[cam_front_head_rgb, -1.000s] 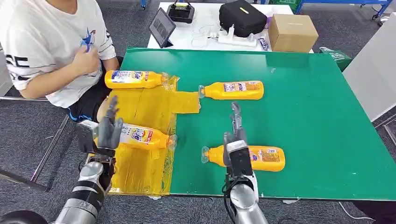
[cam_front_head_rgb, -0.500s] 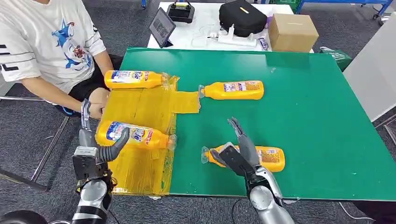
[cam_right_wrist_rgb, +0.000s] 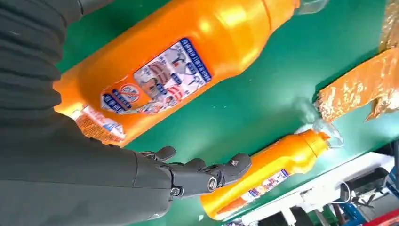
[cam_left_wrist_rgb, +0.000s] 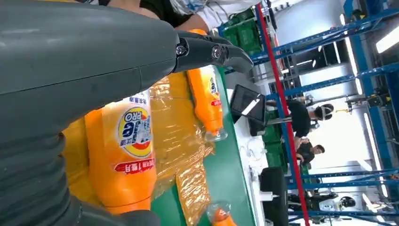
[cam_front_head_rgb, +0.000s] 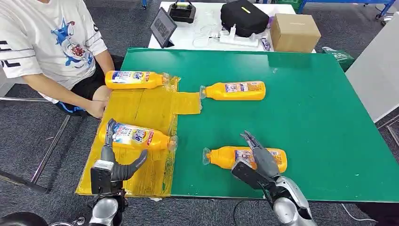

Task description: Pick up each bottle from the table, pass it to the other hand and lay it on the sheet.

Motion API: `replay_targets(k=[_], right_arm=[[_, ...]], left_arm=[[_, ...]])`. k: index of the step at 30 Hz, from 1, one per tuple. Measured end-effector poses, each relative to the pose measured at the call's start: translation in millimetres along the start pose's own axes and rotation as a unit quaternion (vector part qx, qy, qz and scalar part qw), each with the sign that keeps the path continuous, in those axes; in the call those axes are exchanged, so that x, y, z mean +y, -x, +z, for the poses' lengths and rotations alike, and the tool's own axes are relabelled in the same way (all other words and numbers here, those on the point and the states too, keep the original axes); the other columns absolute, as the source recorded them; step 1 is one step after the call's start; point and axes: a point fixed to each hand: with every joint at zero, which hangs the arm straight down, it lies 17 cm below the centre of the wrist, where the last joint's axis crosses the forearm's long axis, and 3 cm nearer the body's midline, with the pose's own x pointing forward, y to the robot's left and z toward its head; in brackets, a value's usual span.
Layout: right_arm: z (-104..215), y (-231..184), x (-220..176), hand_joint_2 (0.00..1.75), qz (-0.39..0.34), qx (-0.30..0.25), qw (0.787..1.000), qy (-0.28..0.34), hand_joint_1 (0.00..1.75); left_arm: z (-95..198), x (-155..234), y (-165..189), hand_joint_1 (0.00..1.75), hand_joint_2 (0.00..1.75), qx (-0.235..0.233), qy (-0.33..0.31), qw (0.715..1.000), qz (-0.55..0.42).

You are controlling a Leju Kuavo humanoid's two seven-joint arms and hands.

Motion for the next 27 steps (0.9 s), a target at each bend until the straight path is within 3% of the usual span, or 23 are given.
replay_targets(k=[8, 15, 21, 27], right_arm=[[10.1, 30.8, 6.9, 1.75, 0.007, 0.033, 0.998, -0.054, 0.0], [11.6, 38.2, 4.5, 1.75, 0.013, 0.039, 0.997, -0.062, 0.0], [13.0, 91.2, -21.5, 1.75, 0.093, 0.099, 0.988, -0.077, 0.0], [13.4, 116.2, -24.8, 1.75, 0.119, 0.127, 0.981, -0.086, 0.0]], left_arm=[[1.9, -14.7, 4.5, 0.0, 1.75, 0.008, 0.02, 1.0, 0.012], [1.9, -17.3, 5.6, 0.0, 1.75, 0.01, 0.023, 1.0, 0.014], [4.4, -27.3, 13.6, 0.0, 1.75, 0.022, 0.037, 0.999, 0.023], [4.4, -31.8, 19.0, 0.0, 1.75, 0.032, 0.043, 0.998, 0.029]])
